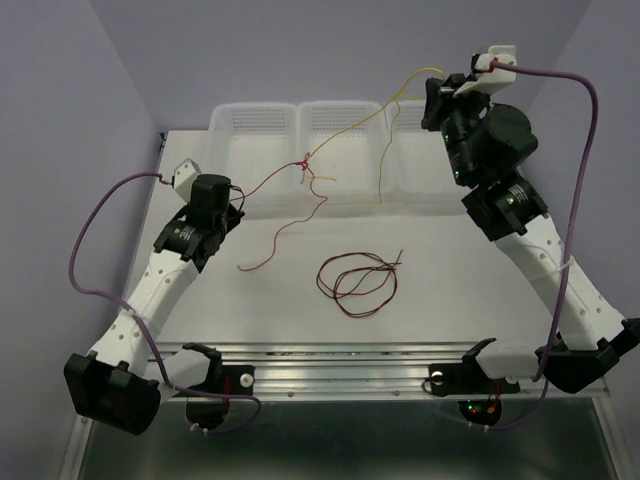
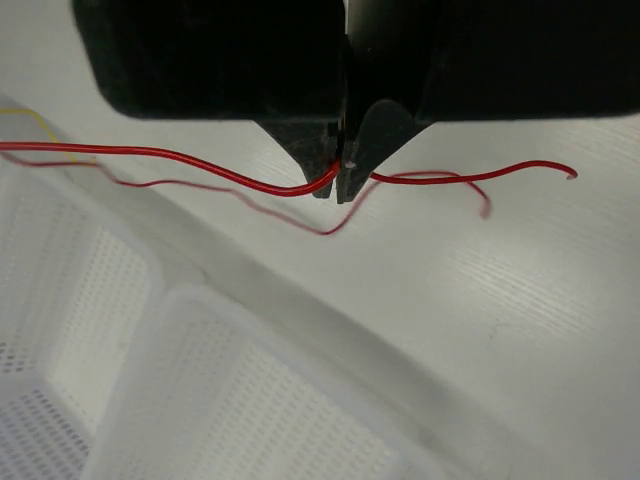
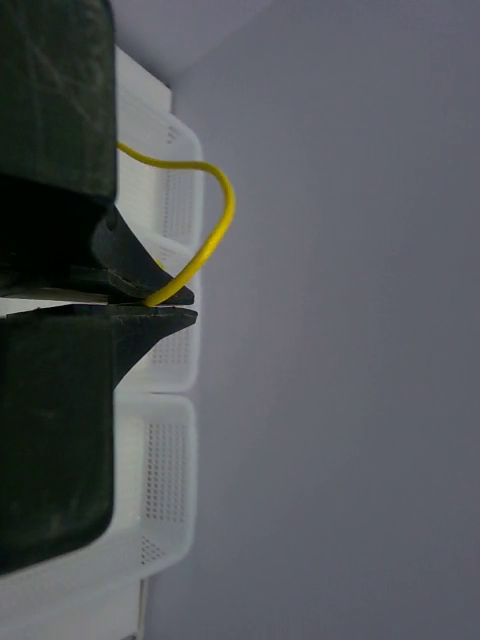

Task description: Untangle the cables

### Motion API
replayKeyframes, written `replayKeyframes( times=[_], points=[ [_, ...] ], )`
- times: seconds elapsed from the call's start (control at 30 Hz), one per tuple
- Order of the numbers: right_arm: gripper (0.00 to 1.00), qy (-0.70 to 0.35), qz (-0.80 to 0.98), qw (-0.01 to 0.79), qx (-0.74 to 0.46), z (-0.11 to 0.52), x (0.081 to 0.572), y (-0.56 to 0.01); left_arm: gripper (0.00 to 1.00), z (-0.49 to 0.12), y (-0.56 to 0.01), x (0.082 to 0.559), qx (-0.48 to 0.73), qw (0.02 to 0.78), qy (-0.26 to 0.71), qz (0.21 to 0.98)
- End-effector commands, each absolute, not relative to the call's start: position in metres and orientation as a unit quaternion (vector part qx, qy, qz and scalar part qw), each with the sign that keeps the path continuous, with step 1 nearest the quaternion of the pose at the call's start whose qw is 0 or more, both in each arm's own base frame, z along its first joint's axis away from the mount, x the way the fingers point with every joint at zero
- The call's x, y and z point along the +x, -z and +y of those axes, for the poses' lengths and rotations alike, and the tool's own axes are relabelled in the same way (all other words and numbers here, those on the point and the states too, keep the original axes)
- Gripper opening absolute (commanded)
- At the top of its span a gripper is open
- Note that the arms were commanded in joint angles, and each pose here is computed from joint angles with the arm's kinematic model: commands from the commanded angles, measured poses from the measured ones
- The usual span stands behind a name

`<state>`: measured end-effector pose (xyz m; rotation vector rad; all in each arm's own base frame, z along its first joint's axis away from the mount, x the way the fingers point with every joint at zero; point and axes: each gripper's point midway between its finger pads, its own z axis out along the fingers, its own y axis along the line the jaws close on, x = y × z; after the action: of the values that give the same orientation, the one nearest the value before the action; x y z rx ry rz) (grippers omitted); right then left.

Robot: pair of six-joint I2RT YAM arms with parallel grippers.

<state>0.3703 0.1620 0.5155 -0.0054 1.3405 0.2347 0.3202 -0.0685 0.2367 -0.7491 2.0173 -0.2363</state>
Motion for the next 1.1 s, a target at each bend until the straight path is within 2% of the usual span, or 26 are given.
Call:
replayKeyframes(
  times=[0.0, 0.03, 0.17, 0.37, 0.7, 0.87, 1.07],
  points=[
    [0.01, -0.015, 0.619, 0.784, 0.038, 0.111, 0.397, -0.538, 0.00, -0.041, -0.219, 0.329, -0.354, 0.475, 0.076, 0.802],
    [0.01, -0.007, 0.601, 0.797, 0.057, 0.091, 0.397, -0.561, 0.00, -0.038, -0.211, 0.329, -0.356, 0.468, 0.074, 0.805],
    [0.01, 0.015, 0.573, 0.815, 0.078, 0.065, 0.406, -0.593, 0.00, -0.026, -0.181, 0.328, -0.362, 0.443, 0.075, 0.817],
    [0.01, 0.027, 0.544, 0.834, 0.092, 0.050, 0.427, -0.624, 0.00, -0.014, -0.150, 0.327, -0.365, 0.421, 0.042, 0.829],
    [0.01, 0.062, 0.515, 0.849, 0.097, 0.026, 0.463, -0.644, 0.00, -0.013, -0.111, 0.328, -0.366, 0.386, 0.022, 0.846],
    [0.01, 0.065, 0.490, 0.860, 0.131, -0.013, 0.467, -0.657, 0.00, 0.003, -0.084, 0.320, -0.392, 0.351, -0.011, 0.850],
    [0.01, 0.023, 0.511, 0.857, 0.061, 0.011, 0.490, -0.640, 0.00, -0.007, -0.081, 0.327, -0.386, 0.346, 0.024, 0.855]
  ],
)
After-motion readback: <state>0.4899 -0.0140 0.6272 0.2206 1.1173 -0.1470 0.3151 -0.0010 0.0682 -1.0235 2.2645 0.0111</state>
